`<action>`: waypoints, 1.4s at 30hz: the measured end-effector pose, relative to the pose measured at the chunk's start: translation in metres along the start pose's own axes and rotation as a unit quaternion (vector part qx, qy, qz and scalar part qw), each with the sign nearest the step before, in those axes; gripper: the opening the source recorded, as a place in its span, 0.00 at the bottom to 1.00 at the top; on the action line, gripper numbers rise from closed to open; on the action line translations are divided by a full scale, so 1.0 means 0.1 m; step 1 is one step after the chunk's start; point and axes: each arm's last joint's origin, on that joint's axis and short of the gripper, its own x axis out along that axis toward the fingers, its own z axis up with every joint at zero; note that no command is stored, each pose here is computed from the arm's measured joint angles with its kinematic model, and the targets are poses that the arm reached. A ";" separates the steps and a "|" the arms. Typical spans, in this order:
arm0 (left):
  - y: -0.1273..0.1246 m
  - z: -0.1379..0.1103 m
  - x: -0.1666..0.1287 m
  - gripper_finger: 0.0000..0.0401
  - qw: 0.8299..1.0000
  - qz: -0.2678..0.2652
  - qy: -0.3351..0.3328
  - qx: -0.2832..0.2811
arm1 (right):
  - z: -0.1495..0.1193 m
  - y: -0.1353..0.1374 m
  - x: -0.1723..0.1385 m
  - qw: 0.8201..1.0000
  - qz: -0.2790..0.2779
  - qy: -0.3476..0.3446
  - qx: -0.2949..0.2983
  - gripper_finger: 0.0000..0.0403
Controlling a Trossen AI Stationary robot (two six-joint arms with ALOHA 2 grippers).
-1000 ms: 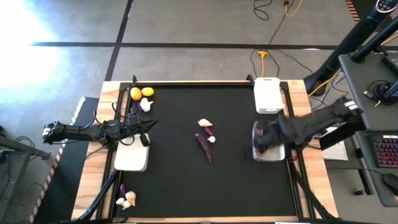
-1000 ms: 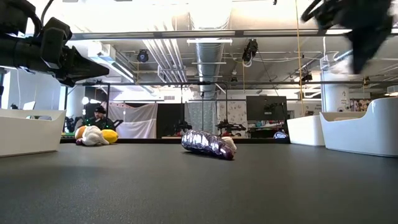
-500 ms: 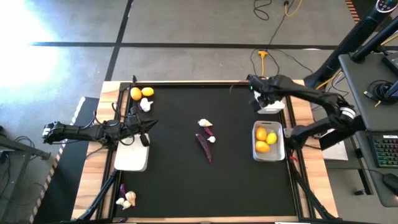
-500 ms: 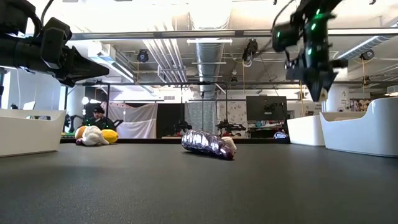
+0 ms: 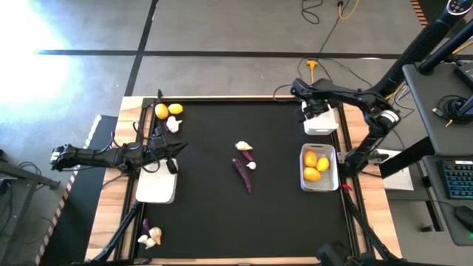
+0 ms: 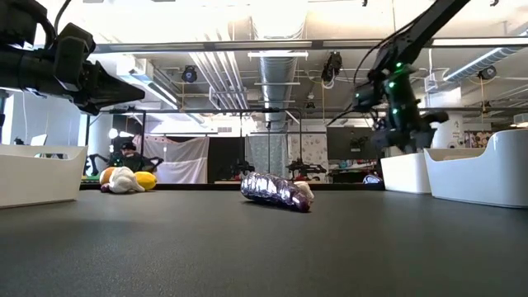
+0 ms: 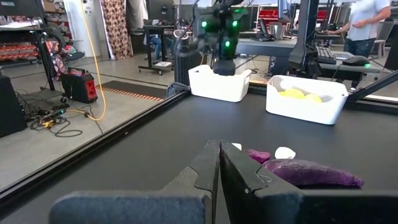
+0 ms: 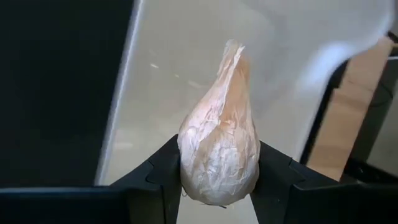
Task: Sort produce into baskets
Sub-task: Put the garlic into the top white bin
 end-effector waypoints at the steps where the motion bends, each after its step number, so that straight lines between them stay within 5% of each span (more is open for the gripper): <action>1: 0.00 0.00 0.00 0.00 1.000 0.000 0.000 0.000 | 0.02 0.02 0.04 1.000 -0.004 0.010 -0.001 0.35; 12: 0.00 0.00 0.00 0.00 1.000 0.000 0.002 0.001 | 0.28 0.00 0.25 0.998 -0.048 0.027 0.011 0.35; 24: 0.00 0.00 0.00 0.00 1.000 0.000 0.002 0.001 | 0.28 -0.05 0.09 0.999 -0.035 0.009 -0.005 0.57; 31: 0.00 0.00 0.00 0.00 1.000 0.000 0.002 0.001 | 0.09 0.07 -0.13 0.997 -0.039 0.012 -0.058 0.60; 42: 0.00 0.00 0.00 0.00 1.000 0.000 0.002 0.001 | -0.57 0.56 -0.93 0.971 0.040 -0.126 -0.199 0.55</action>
